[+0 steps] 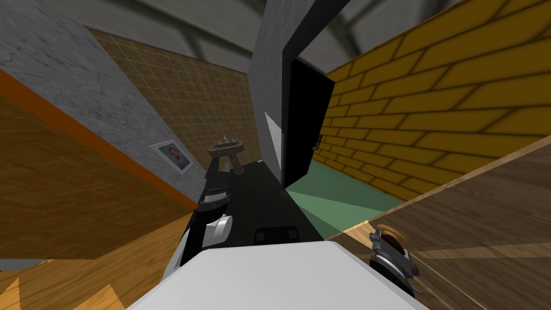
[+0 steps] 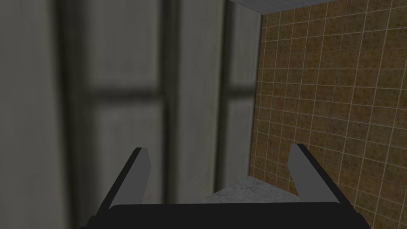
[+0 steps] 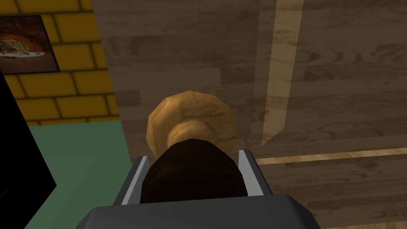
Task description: Push the door open
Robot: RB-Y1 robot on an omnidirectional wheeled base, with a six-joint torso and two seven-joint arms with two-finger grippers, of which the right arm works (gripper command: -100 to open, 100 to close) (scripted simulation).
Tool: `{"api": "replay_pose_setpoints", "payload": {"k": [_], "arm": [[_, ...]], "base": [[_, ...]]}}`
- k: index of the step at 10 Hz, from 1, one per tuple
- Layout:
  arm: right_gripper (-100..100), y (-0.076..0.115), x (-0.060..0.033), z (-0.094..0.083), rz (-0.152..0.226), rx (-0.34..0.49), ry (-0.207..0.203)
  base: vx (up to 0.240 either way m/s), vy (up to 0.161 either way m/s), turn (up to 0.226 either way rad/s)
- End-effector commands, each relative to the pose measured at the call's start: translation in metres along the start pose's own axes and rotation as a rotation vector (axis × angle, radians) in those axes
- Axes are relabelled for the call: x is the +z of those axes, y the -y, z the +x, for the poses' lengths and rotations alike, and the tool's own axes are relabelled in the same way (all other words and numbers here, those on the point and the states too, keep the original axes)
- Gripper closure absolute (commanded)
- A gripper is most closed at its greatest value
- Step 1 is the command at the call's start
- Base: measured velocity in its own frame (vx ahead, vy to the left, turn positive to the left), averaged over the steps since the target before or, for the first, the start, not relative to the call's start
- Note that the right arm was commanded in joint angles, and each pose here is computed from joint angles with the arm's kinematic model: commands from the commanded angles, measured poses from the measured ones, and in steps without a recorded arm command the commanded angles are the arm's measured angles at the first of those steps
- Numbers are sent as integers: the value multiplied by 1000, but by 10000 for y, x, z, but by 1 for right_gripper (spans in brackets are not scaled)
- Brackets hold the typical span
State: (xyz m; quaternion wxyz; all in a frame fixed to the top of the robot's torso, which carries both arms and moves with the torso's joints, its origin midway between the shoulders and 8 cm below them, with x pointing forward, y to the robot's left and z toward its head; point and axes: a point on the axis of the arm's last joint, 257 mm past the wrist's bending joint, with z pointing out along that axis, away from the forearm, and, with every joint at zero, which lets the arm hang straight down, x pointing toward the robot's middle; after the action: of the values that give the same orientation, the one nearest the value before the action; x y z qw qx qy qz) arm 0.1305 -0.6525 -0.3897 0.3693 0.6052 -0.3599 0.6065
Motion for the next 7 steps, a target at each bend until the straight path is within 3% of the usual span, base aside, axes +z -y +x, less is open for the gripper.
{"api": "replay_pose_setpoints", "payload": {"k": [1, 7], "arm": [[100, 18, -24, -19, 2, 2, 3], [100, -228, -7, -4, -59, 0, 1]], "base": [[0, 0, 0], [103, -107, -27]]}}
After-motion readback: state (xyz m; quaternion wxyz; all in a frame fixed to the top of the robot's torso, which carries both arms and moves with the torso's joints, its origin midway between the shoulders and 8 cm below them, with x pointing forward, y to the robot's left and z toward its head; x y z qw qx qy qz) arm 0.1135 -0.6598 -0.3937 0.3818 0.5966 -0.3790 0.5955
